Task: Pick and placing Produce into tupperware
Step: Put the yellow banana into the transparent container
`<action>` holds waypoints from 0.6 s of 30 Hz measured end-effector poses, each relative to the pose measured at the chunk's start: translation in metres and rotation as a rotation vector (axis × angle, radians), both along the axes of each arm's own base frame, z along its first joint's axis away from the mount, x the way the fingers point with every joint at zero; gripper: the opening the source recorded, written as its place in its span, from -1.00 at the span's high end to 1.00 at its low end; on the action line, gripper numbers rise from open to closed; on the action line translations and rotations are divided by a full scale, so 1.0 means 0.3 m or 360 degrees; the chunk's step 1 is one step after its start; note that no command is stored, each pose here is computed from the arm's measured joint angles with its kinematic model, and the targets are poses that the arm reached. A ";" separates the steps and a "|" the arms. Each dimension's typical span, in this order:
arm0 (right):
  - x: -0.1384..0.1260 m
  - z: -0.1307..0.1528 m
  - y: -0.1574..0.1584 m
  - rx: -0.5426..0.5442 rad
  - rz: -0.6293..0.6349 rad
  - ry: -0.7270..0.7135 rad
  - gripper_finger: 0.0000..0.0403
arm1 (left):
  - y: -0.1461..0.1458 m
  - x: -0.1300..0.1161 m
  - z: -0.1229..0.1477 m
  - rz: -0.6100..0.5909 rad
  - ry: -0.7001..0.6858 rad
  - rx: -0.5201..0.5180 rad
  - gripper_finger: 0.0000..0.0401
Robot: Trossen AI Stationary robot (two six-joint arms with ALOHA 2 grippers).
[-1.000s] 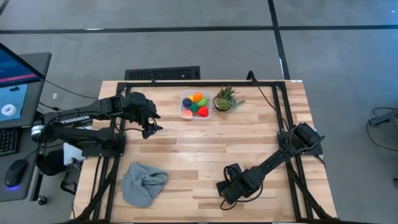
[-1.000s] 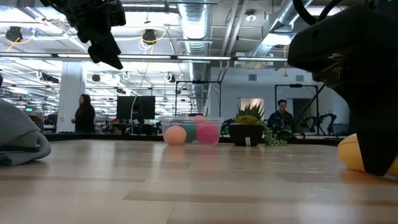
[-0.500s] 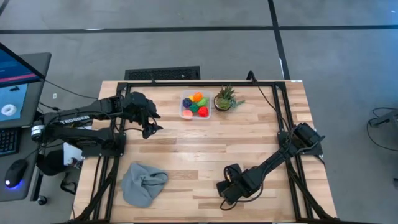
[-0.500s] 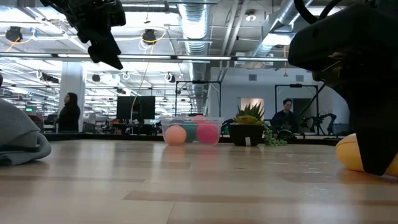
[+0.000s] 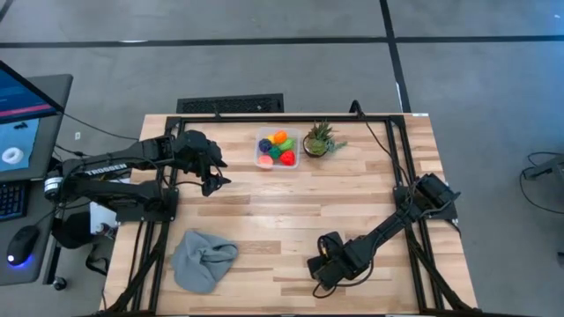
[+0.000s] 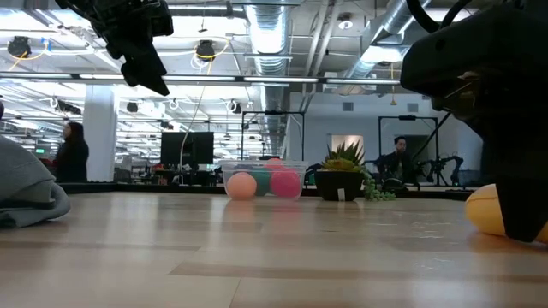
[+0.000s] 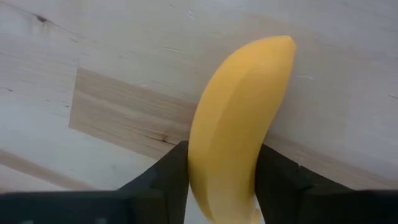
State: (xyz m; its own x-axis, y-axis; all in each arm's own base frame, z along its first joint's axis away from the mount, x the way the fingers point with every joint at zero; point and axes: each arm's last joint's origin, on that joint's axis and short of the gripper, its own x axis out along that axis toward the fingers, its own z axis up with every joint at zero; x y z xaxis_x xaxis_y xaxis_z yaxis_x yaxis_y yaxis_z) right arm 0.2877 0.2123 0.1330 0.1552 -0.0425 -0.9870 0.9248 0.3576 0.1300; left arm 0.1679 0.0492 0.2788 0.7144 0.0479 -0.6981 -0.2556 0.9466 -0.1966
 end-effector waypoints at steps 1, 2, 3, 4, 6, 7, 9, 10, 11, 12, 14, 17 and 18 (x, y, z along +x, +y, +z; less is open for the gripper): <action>0.000 0.001 0.000 0.0001 0.0002 -0.0004 0.09 | 0.000 0.000 0.000 -0.0001 0.0000 0.0000 -0.42; 0.001 0.002 0.000 -0.0001 0.0013 -0.0007 0.04 | 0.000 0.000 0.000 0.0000 0.0000 0.0001 -0.42; 0.001 0.002 0.000 -0.0003 0.0020 -0.0010 0.00 | 0.000 0.000 0.000 -0.0001 0.0000 0.0001 -0.42; 0.002 0.002 0.001 -0.0002 0.0023 -0.0013 -0.05 | 0.000 0.000 0.000 0.0000 0.0000 0.0001 -0.42; 0.003 0.002 0.001 0.0001 0.0023 -0.0018 -0.12 | 0.000 0.000 0.000 -0.0001 0.0000 0.0002 -0.42; 0.003 0.002 0.001 0.0001 0.0023 -0.0020 -0.14 | 0.000 0.000 0.000 -0.0001 0.0000 0.0002 -0.42; 0.004 0.003 0.002 0.0001 0.0023 -0.0024 -0.16 | 0.000 0.000 0.000 -0.0002 0.0000 0.0002 -0.42; 0.004 0.003 0.002 0.0001 0.0023 -0.0024 -0.15 | 0.000 0.000 0.000 -0.0001 0.0000 0.0002 -0.42; 0.004 0.003 0.002 0.0001 0.0023 -0.0023 -0.15 | 0.000 0.000 0.000 -0.0002 0.0000 0.0002 -0.42; 0.004 0.003 0.001 0.0000 0.0023 -0.0023 -0.13 | 0.000 0.000 0.000 -0.0002 0.0000 0.0002 -0.42; 0.003 0.003 0.001 -0.0001 0.0023 -0.0020 -0.11 | 0.000 0.000 0.000 -0.0001 0.0000 0.0002 -0.42; 0.003 0.003 0.001 -0.0002 0.0022 -0.0019 -0.07 | 0.000 0.000 0.000 -0.0002 0.0000 0.0002 -0.42; 0.003 0.002 0.000 -0.0003 0.0022 -0.0018 -0.05 | 0.000 0.000 0.000 -0.0002 0.0000 0.0002 -0.42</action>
State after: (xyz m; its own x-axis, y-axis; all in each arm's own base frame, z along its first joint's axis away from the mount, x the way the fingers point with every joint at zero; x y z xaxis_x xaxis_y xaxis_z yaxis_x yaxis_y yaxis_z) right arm 0.2886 0.2124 0.1338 0.1672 -0.0420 -0.9850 0.9181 0.3708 0.1400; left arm 0.1679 0.0492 0.2788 0.7144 0.0480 -0.6981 -0.2545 0.9471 -0.1954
